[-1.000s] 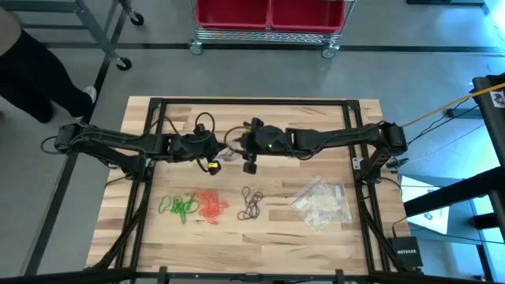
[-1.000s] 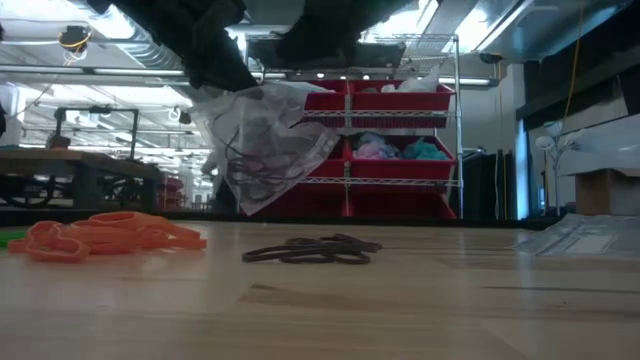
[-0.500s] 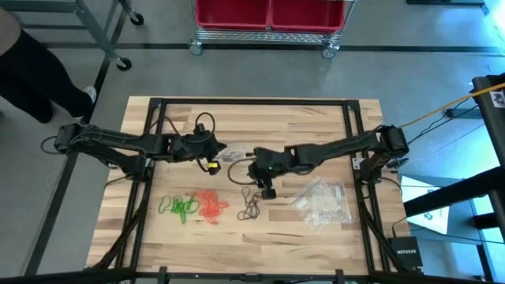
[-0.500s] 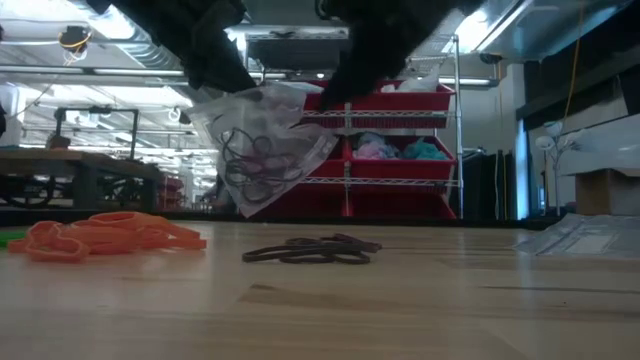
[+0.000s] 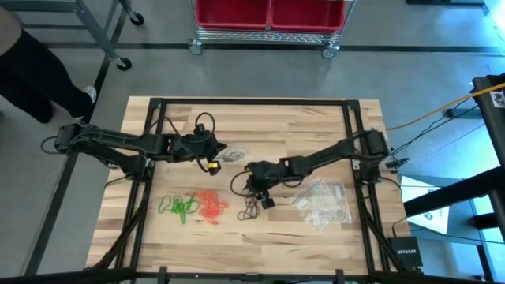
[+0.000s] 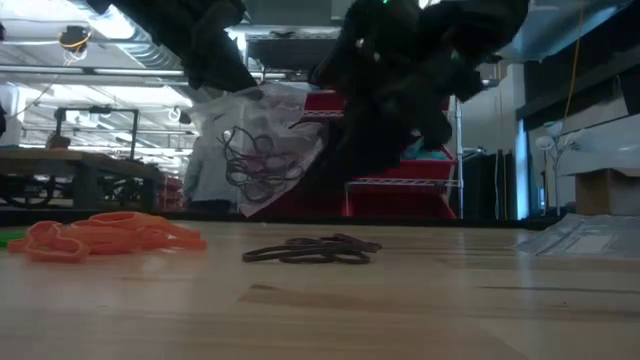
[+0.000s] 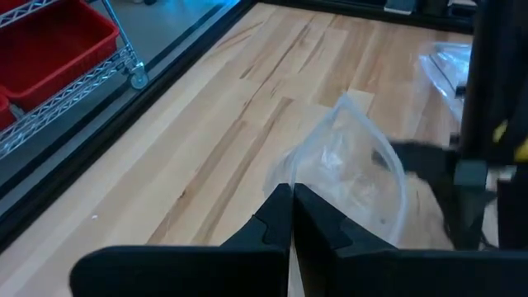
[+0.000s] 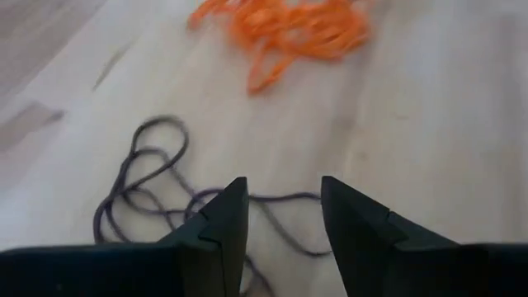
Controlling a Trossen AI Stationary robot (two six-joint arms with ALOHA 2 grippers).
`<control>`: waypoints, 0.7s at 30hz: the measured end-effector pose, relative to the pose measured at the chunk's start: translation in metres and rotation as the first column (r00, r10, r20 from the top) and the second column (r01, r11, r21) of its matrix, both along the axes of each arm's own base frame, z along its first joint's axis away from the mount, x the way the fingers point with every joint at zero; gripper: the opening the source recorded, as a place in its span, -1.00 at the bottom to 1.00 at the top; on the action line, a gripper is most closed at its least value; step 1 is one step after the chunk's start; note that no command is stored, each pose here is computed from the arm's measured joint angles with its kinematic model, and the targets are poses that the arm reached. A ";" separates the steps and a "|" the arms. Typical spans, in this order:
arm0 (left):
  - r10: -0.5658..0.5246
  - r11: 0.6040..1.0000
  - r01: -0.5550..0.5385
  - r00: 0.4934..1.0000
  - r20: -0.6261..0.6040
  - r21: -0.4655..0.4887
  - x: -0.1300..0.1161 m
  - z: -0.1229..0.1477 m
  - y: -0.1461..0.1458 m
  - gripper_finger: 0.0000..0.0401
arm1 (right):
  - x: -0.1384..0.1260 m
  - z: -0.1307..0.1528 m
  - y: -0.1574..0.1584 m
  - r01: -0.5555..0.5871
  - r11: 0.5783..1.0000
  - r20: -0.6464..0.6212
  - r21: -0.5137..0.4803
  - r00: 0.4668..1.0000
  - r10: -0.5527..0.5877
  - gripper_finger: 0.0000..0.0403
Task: Sort rubber bands
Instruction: Put the black rubber band into the transparent zip bag
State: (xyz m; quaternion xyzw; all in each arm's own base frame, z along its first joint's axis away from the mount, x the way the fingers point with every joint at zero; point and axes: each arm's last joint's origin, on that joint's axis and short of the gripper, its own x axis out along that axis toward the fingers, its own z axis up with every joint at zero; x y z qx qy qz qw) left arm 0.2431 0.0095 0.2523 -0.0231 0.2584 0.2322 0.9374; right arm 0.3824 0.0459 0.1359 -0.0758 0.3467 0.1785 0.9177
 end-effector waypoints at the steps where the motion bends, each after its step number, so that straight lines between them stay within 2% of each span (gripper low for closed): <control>1: 0.004 1.000 -0.004 1.000 0.003 -0.006 0.000 0.000 0.000 -1.00 | 0.003 -0.007 0.001 -0.016 1.000 -0.018 0.000 1.000 0.016 -0.27; 4: 0.007 1.000 -0.007 1.000 0.002 -0.010 0.000 0.000 0.000 -1.00 | 0.011 -0.023 0.001 -0.021 1.000 -0.052 -0.002 0.998 0.021 -0.27; 9: 0.007 1.000 -0.007 1.000 0.002 -0.010 0.000 0.000 0.000 -1.00 | 0.022 -0.033 -0.005 -0.013 1.000 -0.075 0.010 0.997 0.014 -0.33; 19: 0.006 1.000 -0.006 1.000 0.005 -0.010 0.000 0.000 0.000 -1.00 | 0.023 -0.032 -0.010 -0.068 0.997 -0.093 -0.040 0.994 0.064 -0.92; 21: 0.006 1.000 -0.006 1.000 0.004 -0.010 0.000 0.000 0.000 -1.00 | 0.025 -0.029 -0.010 -0.064 0.997 -0.100 -0.039 0.993 0.060 -0.98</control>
